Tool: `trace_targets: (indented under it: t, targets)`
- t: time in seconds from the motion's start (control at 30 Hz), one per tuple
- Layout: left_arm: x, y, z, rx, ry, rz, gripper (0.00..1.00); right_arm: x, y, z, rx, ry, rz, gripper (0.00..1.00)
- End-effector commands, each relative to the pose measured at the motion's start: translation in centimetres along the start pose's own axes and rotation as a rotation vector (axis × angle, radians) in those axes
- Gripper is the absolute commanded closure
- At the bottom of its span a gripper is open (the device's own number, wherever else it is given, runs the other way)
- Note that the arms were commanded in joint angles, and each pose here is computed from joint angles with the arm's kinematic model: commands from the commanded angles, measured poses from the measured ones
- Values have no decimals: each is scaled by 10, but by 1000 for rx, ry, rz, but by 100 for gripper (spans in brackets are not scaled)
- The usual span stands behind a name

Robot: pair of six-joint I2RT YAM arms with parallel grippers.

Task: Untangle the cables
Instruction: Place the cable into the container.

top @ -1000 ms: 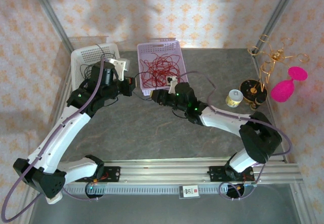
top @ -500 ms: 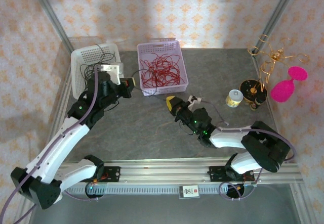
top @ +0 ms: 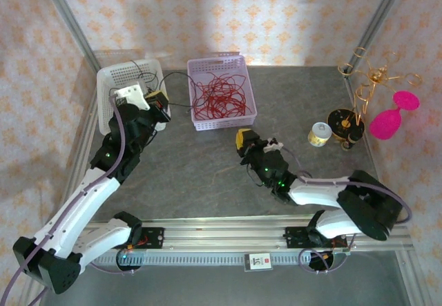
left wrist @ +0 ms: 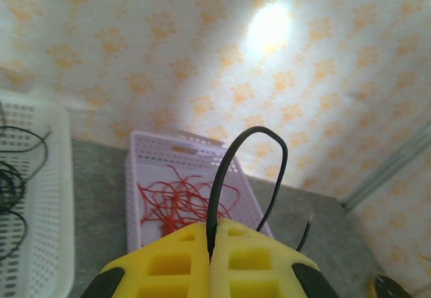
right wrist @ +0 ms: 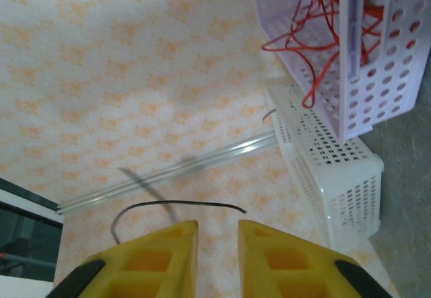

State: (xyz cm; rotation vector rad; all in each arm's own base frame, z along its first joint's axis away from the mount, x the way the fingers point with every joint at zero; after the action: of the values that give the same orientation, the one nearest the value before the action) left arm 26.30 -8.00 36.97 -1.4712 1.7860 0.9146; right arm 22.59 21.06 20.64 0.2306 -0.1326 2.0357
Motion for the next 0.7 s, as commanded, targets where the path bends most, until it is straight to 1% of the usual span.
trace_targets:
  t: [0.0, 0.2, 0.3, 0.37, 0.5, 0.6, 0.67]
  targets:
    - [-34, -2, 2, -111, -56, -104, 100, -17, 17, 2, 25, 113, -121, 76]
    - [-59, -27, 34, -298, -122, -105, 100, -40, 52, 7, 60, 279, -237, 73]
    - [-72, -47, 57, -368, -126, -98, 100, -47, 66, 17, 74, 414, -270, 73]
    - [-77, -64, 73, -413, -119, -78, 100, -45, 70, 33, 79, 605, -260, 71]
    - [-77, -94, 107, -493, -86, -48, 100, -39, 70, 49, 178, 920, -208, 65]
    - [-70, -115, 134, -535, -56, -22, 100, -38, 71, 49, 231, 1070, -170, 63]
    - [-65, -124, 149, -553, -35, -9, 100, -40, 74, 47, 260, 1131, -161, 62]
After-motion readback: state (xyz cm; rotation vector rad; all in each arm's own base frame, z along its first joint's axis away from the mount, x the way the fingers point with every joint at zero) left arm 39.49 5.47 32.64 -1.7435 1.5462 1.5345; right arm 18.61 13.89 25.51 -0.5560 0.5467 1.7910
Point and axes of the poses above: each hand's point on the last joint's axis, 136 mm out from that joint toward the fingers, its own y axis back along the fingers, its own z axis along the line the jaws close on, x = y × z, the point moved 8 cm from there along y, back along the fingers, and after that the axes turned 7 degrees about y, right-handed, at the moved point
